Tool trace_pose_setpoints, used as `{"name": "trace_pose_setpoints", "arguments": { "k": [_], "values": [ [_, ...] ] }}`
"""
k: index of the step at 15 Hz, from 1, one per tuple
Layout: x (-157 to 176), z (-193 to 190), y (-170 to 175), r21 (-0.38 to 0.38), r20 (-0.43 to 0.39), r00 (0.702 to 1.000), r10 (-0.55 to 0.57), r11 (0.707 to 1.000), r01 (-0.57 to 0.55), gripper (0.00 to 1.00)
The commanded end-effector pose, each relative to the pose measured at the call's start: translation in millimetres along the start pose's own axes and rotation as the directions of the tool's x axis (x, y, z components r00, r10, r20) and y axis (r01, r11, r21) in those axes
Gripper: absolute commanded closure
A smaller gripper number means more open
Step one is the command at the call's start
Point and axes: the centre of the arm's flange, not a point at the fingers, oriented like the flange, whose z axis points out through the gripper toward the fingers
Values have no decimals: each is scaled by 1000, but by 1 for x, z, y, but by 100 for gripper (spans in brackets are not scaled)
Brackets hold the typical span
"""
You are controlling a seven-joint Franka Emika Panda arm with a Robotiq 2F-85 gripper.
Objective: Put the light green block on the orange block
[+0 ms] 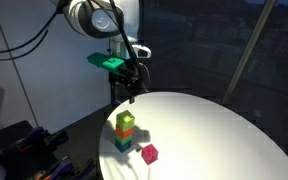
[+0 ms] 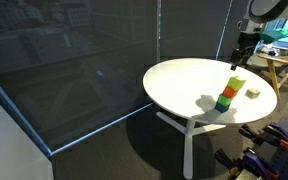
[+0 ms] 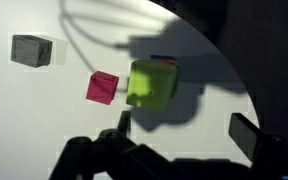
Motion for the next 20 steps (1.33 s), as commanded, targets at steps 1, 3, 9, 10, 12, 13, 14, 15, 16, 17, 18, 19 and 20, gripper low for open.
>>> {"name": "trace_pose_setpoints", "arguments": {
  "k": [1,3,9,10,12,13,14,15,16,17,18,19,20],
  "values": [
    [-1,-22,-18,12,-6,999,-51,999,51,0],
    [5,-27,-30,13,-9,997,-72,997,72,0],
    [19,-43,-72,8,-33,990,-139,990,139,0],
    [21,-45,-78,7,-36,988,-148,989,148,0],
    [22,-49,-90,7,-42,986,-164,986,165,0],
    [23,-51,-95,6,-45,985,-168,986,169,0],
    [21,-53,-99,8,-47,984,-171,985,171,0],
    [20,-56,-102,11,-50,984,-170,985,170,0],
    [18,-58,-106,12,-53,985,-166,986,167,0],
    [15,-60,-109,17,-54,985,-164,986,165,0],
    [13,-62,-111,21,-58,986,-157,987,158,0],
    [11,-65,-113,24,-56,987,-148,988,150,0],
    [8,-67,-115,28,-60,989,-133,991,134,0]
  ]
}}
